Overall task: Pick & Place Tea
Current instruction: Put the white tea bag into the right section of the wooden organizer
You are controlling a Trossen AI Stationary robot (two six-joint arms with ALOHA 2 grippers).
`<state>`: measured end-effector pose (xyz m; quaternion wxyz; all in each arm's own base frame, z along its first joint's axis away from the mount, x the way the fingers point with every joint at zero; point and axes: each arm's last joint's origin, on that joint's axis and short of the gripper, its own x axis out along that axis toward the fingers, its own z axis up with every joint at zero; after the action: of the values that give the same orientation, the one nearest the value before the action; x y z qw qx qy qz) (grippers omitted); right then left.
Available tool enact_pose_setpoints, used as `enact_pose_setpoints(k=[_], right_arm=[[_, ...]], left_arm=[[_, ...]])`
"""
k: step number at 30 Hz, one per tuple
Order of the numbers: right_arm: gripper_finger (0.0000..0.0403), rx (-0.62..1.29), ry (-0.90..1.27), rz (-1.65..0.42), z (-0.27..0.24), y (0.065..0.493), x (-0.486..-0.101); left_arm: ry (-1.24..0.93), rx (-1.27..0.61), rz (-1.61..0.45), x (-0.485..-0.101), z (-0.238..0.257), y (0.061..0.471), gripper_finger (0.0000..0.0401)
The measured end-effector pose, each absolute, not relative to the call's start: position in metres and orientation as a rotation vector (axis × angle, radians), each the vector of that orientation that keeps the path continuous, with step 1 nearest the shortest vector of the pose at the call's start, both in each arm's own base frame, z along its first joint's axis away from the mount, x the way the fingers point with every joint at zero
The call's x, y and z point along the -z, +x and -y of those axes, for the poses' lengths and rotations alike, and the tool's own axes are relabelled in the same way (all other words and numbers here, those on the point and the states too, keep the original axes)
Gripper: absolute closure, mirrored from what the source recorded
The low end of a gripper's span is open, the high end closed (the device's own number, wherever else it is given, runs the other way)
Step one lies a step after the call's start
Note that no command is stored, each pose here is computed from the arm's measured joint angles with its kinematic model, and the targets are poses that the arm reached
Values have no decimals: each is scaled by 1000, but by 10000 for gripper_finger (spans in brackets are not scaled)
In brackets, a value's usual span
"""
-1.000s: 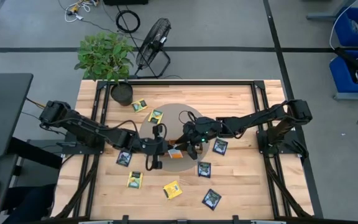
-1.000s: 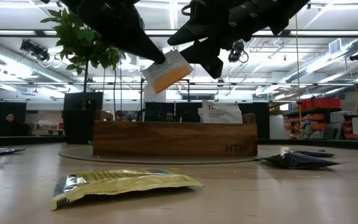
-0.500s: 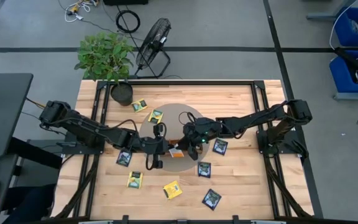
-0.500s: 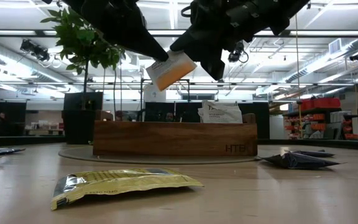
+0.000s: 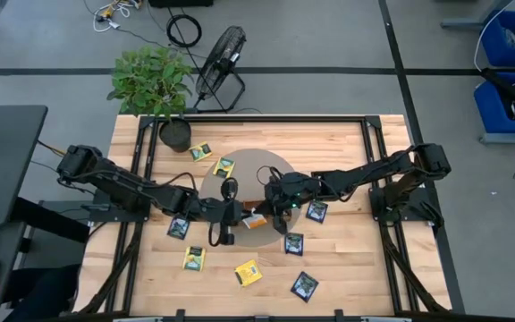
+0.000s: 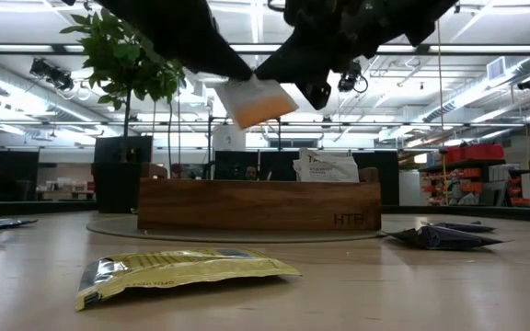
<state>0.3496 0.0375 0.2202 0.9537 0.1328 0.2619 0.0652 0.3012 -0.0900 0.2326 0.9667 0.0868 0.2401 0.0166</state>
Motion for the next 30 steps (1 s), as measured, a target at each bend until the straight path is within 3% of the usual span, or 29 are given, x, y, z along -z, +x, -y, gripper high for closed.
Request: enact_pose_setpoints(k=[6, 16, 20, 30], right_arm=[[402, -40, 154, -575, -47, 346, -212], [402, -54, 25, -543, -70, 341, -218], [403, -54, -47, -500, -83, 335, -222], [403, 13, -60, -305, -82, 279, -205]], left_arm=[[71, 68, -211, -237, 104, 294, 349], [29, 130, -131, -219, 114, 260, 348], [-17, 151, -3, -216, 113, 238, 348], [-40, 160, 14, -200, 102, 200, 348]])
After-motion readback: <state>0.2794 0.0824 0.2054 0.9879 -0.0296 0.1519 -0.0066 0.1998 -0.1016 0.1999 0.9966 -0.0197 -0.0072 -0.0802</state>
